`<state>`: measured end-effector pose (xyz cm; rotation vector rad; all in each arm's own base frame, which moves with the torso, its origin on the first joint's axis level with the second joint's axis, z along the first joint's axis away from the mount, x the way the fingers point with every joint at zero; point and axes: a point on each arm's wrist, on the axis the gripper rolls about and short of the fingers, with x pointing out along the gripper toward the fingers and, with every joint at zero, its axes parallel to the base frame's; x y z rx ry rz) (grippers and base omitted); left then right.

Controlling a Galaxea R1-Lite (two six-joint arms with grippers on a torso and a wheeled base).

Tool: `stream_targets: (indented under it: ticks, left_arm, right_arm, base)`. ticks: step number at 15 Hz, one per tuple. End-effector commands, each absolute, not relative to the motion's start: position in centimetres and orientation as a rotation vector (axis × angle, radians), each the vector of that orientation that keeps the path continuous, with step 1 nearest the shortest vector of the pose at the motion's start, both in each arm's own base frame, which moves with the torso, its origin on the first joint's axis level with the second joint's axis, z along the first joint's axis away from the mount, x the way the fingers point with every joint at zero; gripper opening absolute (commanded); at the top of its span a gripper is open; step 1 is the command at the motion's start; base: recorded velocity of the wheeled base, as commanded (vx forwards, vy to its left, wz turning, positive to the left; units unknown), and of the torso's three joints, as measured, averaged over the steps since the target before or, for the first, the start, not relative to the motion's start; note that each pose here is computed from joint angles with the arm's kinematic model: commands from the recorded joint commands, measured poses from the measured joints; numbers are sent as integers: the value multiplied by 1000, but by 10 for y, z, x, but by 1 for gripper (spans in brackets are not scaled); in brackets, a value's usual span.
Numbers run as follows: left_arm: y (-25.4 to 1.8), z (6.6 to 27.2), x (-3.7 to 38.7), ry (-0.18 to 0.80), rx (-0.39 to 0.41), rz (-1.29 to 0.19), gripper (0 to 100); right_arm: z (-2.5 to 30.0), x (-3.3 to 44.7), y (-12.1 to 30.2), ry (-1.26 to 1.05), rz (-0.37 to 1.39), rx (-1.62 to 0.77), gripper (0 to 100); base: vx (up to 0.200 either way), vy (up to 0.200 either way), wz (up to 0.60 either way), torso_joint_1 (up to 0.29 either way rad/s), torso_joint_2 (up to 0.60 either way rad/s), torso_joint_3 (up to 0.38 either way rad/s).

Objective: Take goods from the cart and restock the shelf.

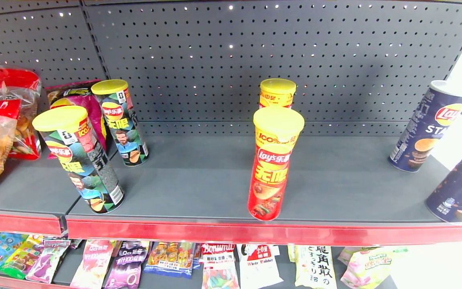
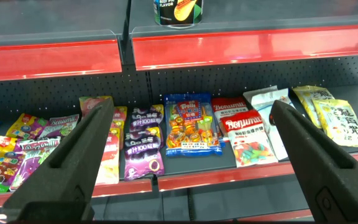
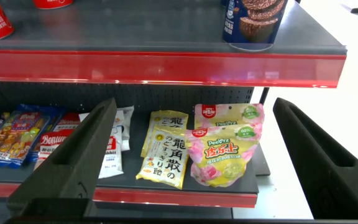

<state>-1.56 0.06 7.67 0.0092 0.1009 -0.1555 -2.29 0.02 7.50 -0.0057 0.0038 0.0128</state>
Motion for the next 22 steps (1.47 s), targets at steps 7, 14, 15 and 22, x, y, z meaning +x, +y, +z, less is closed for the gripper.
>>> stream_targets:
  ticks: [7,14,15,22]
  left_arm:
    - [1,77,-16,102,9,-155,100]
    - [1,77,-16,102,9,-155,100]
    - [1,77,-16,102,9,-155,100]
    - [1,77,-16,102,9,-155,100]
  right_arm:
    - [75,-23,0,5,14,-6,100]
    - [75,-23,0,5,14,-6,100]
    - [75,-23,0,5,14,-6,100]
    - [75,-23,0,5,14,-6,100]
  base:
    - [0,0,0,0,0,0]
    - [0,0,0,0,0,0]
    - [0,0,0,0,0,0]
    - [0,0,0,0,0,0]
